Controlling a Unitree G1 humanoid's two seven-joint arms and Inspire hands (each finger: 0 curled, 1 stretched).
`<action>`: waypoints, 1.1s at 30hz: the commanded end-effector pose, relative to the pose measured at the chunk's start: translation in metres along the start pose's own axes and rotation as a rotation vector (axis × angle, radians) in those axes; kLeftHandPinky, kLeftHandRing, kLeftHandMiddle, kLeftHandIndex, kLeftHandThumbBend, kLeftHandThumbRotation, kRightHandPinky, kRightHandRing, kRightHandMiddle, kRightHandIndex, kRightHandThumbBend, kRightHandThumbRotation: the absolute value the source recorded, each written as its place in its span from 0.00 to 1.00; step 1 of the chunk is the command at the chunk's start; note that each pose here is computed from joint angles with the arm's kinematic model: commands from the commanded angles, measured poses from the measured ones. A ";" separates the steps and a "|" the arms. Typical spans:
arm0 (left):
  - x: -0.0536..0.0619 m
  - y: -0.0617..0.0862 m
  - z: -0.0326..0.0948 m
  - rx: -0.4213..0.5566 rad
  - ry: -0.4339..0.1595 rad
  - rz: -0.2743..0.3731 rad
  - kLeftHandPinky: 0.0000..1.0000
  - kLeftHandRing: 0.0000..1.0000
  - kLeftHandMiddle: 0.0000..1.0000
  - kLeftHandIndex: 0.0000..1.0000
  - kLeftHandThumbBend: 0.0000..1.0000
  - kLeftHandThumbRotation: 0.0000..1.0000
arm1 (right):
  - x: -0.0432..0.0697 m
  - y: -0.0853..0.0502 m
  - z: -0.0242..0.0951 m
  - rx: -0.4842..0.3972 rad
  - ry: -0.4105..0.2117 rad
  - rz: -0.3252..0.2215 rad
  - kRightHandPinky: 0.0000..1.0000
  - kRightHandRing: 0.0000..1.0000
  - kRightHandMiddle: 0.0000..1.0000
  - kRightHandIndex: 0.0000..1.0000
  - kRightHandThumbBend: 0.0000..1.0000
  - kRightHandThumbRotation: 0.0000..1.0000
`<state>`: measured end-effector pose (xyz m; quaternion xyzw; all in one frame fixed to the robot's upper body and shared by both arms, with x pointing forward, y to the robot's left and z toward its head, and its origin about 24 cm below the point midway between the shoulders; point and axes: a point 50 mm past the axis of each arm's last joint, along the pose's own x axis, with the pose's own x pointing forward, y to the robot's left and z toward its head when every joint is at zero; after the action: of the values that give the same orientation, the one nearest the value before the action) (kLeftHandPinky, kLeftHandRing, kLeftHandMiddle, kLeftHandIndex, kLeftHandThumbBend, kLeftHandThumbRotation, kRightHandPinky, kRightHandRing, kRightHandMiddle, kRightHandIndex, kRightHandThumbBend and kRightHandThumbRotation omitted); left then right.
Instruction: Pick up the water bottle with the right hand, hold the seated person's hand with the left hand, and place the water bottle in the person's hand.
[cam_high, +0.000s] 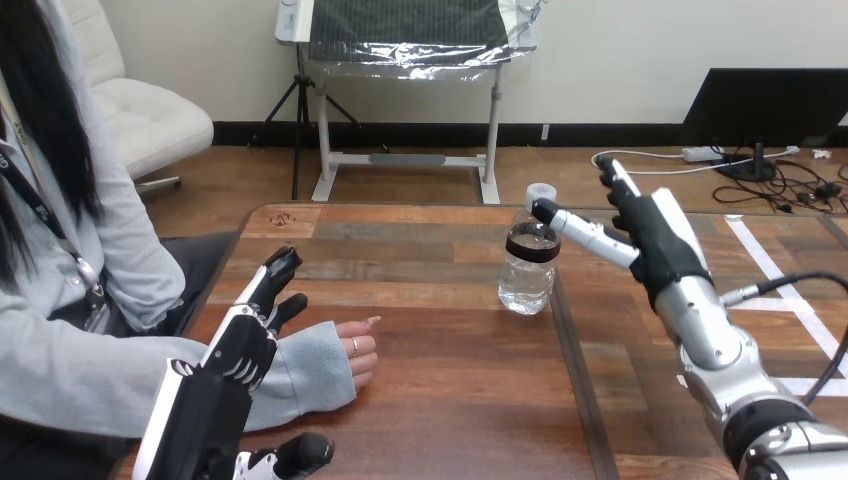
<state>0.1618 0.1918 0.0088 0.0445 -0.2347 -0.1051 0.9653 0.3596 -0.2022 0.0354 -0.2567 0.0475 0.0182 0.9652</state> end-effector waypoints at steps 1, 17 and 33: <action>0.015 0.000 0.006 0.001 -0.075 0.004 0.91 0.98 0.97 0.92 1.00 0.63 | 0.022 -0.023 0.061 -0.082 -0.213 -0.065 0.91 0.97 0.98 1.00 1.00 0.69; 0.014 -0.002 0.006 0.005 -0.087 0.006 0.92 0.98 0.97 0.92 1.00 0.63 | 0.030 -0.027 0.083 -0.204 -0.252 -0.073 0.86 0.95 0.96 0.96 1.00 0.69; 0.012 -0.006 0.006 0.007 -0.086 0.003 0.92 0.98 0.97 0.92 1.00 0.63 | 0.035 -0.027 0.101 -0.333 -0.284 -0.066 0.85 0.94 0.91 0.95 1.00 0.72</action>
<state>0.1605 0.1894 0.0096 0.0427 -0.2436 -0.1001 0.9637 0.3886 -0.1822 0.0869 -0.3883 -0.0351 0.0459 0.9197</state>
